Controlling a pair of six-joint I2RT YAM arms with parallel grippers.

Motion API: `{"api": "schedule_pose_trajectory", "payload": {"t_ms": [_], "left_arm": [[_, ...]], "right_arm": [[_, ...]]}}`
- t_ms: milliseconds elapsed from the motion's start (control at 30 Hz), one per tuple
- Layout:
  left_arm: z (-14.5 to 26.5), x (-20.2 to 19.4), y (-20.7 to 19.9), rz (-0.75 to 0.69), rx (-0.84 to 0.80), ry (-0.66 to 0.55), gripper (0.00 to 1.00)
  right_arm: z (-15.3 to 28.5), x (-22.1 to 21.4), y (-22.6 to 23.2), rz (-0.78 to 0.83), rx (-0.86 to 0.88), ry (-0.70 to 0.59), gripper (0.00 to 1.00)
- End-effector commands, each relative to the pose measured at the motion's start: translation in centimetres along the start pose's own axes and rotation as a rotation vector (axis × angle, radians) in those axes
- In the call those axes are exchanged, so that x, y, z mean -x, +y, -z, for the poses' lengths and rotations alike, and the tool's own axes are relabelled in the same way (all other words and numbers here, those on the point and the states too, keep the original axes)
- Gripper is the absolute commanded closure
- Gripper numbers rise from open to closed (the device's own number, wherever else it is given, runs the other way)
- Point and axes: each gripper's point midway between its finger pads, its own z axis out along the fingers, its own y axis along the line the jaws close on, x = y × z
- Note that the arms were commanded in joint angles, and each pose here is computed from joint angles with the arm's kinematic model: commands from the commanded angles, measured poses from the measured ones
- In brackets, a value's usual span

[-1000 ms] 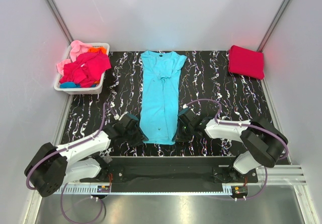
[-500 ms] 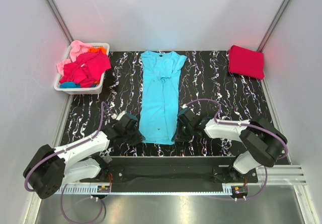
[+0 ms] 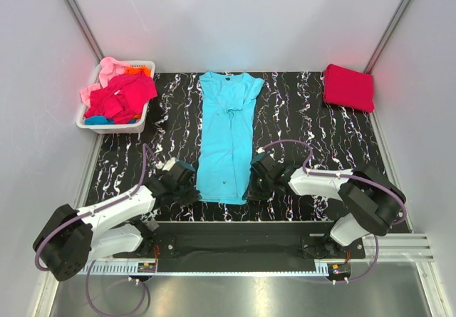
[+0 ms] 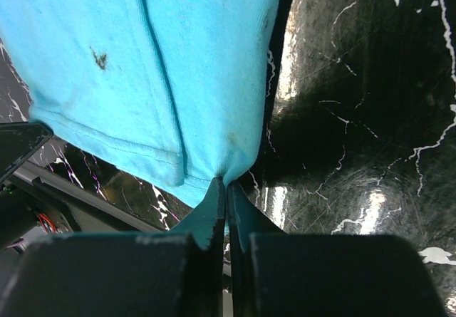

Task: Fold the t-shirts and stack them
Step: Fold the tshirt

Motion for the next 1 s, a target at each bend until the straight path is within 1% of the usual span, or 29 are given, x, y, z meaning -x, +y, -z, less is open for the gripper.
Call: {"api": "schedule_pose_trajectory", "payload": {"t_ms": [0,33,67,300,733,967], "left_arm": [[0.0,1.0,-0.9,0.003,-0.010,-0.045,0.93],[-0.1,0.9,-0.8,0.002,-0.005,-0.043,0.99],[-0.1,0.9,-0.7,0.002,-0.001,-0.043,1.00],[0.0,0.9,0.0,0.020,0.020,-0.051,1.00],[1.4,1.9,2.1,0.117,0.030,-0.134,1.00],[1.5,1.7,3.0,0.143,0.058,-0.137,1.00]], "right_arm": [[-0.8,-2.8,-5.7,0.015,-0.210,0.078,1.00],[-0.8,-2.8,-5.8,0.012,-0.211,0.078,1.00],[-0.8,-2.9,-5.8,0.013,-0.211,0.081,1.00],[-0.7,-2.9,-5.9,0.008,-0.216,0.074,1.00],[-0.3,-2.8,-7.1,-0.018,-0.278,0.059,1.00],[0.1,-3.1,-7.8,-0.039,-0.317,0.065,1.00]]}}
